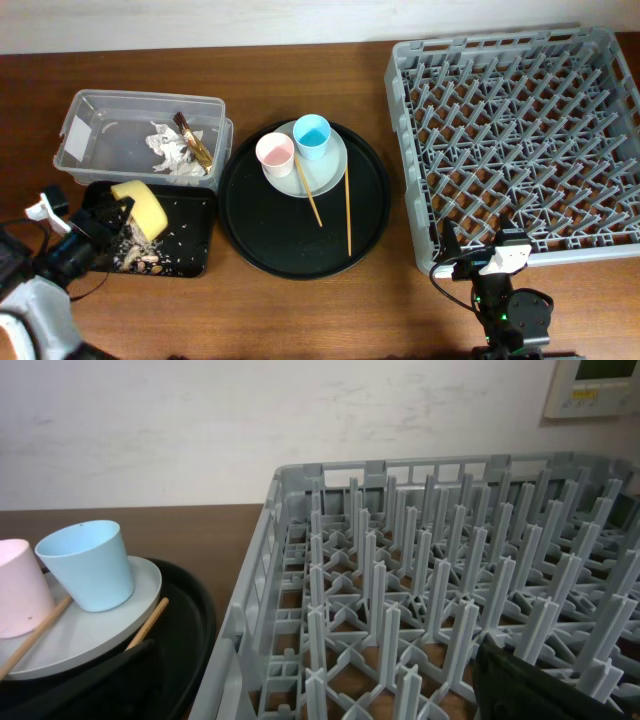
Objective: Sort waste into correct bins and load items into the dishwasher rack
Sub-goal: 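Lift the yellow bowl over the black tray and tip out the shells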
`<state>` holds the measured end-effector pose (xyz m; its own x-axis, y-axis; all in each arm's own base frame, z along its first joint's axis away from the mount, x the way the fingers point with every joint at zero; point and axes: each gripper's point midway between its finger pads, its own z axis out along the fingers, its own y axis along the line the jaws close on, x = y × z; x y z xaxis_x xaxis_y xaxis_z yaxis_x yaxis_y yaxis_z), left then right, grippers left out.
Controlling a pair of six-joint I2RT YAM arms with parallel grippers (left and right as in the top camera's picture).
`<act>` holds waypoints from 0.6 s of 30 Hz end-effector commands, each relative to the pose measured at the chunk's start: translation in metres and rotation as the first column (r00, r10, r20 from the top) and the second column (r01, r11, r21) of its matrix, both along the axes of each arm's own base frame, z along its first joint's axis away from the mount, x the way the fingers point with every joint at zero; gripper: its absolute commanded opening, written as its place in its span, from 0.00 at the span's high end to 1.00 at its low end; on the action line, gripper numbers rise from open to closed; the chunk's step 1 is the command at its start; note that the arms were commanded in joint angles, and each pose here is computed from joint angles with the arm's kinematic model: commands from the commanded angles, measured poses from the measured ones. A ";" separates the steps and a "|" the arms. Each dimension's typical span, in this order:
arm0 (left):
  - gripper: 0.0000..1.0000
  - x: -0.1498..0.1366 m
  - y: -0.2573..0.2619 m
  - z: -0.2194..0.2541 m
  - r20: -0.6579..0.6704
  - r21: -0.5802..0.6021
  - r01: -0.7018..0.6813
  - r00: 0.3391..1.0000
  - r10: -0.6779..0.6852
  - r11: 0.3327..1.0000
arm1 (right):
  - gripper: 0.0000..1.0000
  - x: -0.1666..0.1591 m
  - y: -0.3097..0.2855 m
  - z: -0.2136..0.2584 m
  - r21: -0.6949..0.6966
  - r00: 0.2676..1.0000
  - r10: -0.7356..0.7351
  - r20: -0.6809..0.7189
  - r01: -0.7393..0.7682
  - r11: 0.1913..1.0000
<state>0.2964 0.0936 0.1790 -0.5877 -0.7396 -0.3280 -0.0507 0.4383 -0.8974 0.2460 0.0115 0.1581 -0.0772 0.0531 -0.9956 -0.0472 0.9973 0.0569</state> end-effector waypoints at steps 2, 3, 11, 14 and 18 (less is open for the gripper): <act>1.00 0.007 -0.004 -0.007 0.103 -0.233 0.101 0.992 -0.079 0.967 | 0.02 0.000 -0.003 -0.003 0.002 1.000 -0.017 -0.005 0.017 1.000; 1.00 0.008 -0.004 -0.009 0.121 -0.277 0.117 0.989 -0.087 0.954 | 0.02 0.000 -0.003 -0.003 0.002 1.000 -0.017 -0.005 0.017 1.000; 1.00 0.011 0.000 -0.027 0.025 -0.475 0.082 0.996 -0.080 0.876 | 0.02 0.000 -0.003 -0.003 0.002 1.000 -0.017 -0.005 0.017 1.000; 1.00 0.011 0.001 -0.026 0.007 -0.496 0.072 0.997 -0.078 0.865 | 0.02 0.000 -0.003 -0.003 0.002 1.000 -0.017 -0.005 0.017 1.000; 1.00 0.011 0.008 -0.019 0.014 -0.488 0.060 0.998 -0.060 0.871 | 0.02 0.000 -0.003 -0.003 0.002 1.000 -0.017 -0.005 0.017 1.000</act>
<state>0.3074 0.0984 0.1500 -0.6366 -0.7686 0.0633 -0.0623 -0.0306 -0.9976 0.2460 0.0116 0.1581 -0.0772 0.0527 -0.9956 -0.0476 0.9973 0.0565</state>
